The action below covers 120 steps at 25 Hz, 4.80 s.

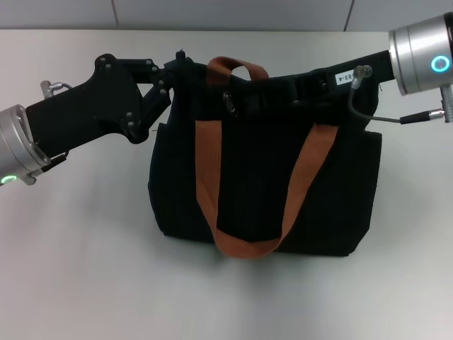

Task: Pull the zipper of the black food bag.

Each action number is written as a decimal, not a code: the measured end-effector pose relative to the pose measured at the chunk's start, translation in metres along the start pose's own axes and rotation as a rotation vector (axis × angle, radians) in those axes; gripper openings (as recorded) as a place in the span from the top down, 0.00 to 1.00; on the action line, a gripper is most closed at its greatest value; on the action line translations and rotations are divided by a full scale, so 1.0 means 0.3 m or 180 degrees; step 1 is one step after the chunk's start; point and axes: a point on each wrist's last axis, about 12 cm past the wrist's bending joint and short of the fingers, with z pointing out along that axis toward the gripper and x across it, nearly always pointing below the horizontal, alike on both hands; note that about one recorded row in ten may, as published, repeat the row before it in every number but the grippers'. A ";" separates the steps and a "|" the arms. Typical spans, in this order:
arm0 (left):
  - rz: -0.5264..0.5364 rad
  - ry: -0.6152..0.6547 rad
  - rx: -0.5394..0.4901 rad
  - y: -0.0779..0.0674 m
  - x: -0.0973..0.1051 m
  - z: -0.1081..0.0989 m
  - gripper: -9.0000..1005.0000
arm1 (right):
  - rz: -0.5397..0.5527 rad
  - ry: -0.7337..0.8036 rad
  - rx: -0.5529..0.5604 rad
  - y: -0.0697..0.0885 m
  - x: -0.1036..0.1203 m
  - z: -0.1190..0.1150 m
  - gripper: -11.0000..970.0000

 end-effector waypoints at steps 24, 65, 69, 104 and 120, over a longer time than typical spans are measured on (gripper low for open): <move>-0.0038 -0.0025 0.0026 -0.004 0.001 0.006 0.93 | -0.0192 -0.0023 -0.0260 0.039 -0.005 0.036 0.79; -0.0062 -0.0081 0.0033 -0.005 -0.005 0.006 0.92 | -0.0180 0.0138 0.0104 0.064 -0.039 0.059 0.99; -0.0057 -0.0082 0.0024 -0.005 -0.005 0.003 0.92 | -0.0165 0.0159 0.0215 0.078 -0.040 0.046 0.99; -0.0021 -0.0103 -0.0108 -0.006 -0.005 -0.038 0.92 | 0.0315 -0.0191 0.1084 0.113 0.095 -0.256 0.99; -0.0114 -0.0087 -0.0124 -0.018 0.005 -0.051 0.92 | 0.0108 -0.0976 0.0201 0.048 0.167 -0.350 0.91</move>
